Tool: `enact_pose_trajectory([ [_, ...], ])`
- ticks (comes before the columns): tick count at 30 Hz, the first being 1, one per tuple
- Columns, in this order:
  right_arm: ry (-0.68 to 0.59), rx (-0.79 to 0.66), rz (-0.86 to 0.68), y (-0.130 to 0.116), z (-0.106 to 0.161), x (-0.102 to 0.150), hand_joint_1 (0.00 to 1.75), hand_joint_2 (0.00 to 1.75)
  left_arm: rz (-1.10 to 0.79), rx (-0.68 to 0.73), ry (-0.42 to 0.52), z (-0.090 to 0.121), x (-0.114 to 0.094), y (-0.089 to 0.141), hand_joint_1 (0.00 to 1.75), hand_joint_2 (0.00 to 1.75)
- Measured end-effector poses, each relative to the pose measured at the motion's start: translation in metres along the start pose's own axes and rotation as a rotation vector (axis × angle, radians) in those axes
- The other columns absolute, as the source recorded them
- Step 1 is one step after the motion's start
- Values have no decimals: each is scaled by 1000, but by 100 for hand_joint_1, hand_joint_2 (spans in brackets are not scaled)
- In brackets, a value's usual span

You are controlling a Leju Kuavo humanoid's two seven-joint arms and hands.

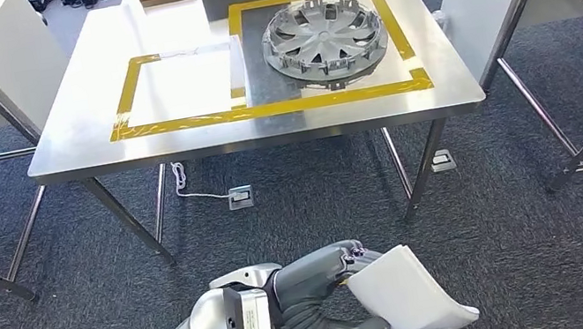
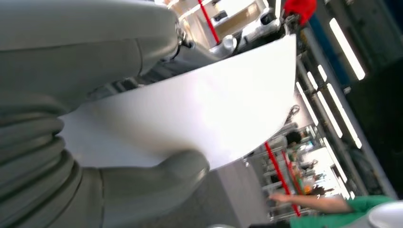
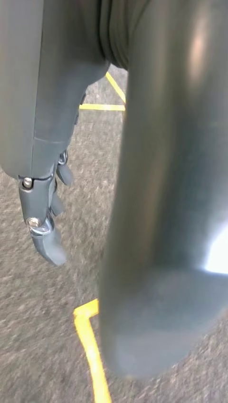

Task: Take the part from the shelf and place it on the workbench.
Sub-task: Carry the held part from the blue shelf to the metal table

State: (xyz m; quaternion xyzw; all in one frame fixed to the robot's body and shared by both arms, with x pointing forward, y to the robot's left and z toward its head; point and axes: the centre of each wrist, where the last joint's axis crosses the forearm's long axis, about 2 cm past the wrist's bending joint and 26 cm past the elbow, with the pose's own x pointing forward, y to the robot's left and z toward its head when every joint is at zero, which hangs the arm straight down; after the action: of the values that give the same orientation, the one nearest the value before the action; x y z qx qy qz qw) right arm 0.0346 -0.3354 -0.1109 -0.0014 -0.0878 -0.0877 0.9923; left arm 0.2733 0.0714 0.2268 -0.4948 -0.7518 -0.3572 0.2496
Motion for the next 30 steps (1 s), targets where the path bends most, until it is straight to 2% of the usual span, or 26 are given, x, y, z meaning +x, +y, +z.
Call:
enact_pose_trajectory([
  [12,15,-7,34,-2,1,-6,0,0,6,5,11,11,-2,2,175,175],
  [30,4,-11,31,-3,1,-6,0,0,0,5,12,11,-3,3,175,175],
])
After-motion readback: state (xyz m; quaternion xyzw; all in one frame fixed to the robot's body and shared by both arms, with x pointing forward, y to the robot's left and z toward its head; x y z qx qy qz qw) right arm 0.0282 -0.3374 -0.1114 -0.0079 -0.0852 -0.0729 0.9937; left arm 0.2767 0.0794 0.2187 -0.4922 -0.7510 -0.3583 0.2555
